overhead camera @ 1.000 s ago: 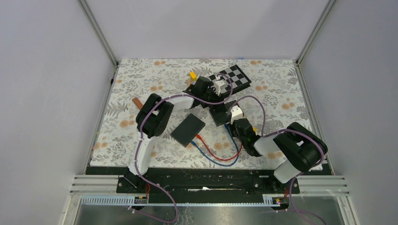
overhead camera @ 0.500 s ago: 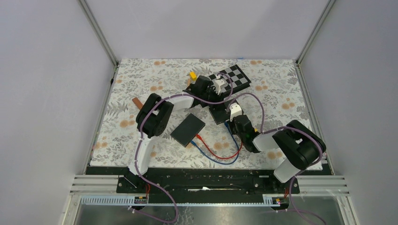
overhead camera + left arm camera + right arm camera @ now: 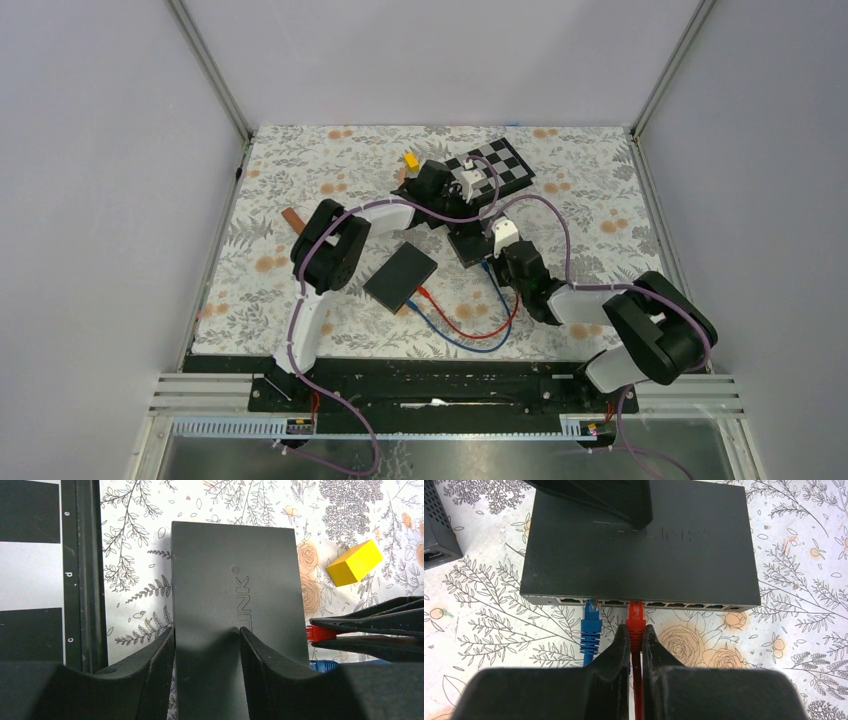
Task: Insert the plug into the switch port
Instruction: Reset both arms
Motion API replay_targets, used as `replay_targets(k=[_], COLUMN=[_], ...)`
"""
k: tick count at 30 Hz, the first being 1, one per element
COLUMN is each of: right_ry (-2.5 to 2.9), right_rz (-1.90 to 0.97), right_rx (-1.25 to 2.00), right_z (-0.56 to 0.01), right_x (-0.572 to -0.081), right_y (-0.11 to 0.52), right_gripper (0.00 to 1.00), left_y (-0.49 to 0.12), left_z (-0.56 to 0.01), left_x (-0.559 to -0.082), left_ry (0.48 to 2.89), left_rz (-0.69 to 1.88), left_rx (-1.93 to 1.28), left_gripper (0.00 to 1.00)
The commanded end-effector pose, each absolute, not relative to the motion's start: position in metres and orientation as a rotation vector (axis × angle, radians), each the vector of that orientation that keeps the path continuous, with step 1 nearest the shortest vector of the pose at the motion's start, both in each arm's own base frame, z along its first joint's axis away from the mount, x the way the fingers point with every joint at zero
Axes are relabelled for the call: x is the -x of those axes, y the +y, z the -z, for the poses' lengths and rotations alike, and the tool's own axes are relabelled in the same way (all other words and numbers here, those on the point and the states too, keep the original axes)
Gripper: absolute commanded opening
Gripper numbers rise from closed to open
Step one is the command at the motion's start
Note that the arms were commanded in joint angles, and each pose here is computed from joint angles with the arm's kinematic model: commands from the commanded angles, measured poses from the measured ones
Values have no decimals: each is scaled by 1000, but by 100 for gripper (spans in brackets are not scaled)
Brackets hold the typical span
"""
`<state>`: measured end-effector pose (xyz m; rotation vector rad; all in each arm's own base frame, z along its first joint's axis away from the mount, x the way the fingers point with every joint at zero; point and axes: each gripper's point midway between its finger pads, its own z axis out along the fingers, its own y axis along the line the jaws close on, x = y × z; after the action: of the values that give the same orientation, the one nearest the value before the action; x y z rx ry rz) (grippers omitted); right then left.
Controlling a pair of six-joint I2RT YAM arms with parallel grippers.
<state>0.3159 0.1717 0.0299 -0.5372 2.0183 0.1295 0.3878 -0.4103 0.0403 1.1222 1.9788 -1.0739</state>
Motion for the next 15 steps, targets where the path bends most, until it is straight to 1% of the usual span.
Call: replay_targets(k=[1, 6, 11, 12, 14, 15], right_ry=[1489, 1623, 1695, 1705, 1755, 1784], right_rz=[-196, -185, -157, -153, -137, -125], right_rx=[277, 264, 207, 194, 145, 131], right_z=[-198, -130, -99, -97, -92, -88], right_x=[-385, -375, -362, -360, -355, -352], right_y=[189, 181, 164, 161, 153, 149], right_gripper=[0, 0, 1, 4, 17, 21], left_y=[-404, -404, -405, -405, -405, -405], left_z=[23, 22, 23, 24, 26, 27], left_x=[-209, -207, -209, -210, -214, -217], left_ry=[2418, 2418, 2426, 2432, 2451, 2464], left_rz=[1577, 1579, 1573, 1572, 1546, 1530], left_rx=[-1344, -1354, -1345, -1339, -1322, -1302], left_gripper=[49, 49, 49, 49, 51, 51])
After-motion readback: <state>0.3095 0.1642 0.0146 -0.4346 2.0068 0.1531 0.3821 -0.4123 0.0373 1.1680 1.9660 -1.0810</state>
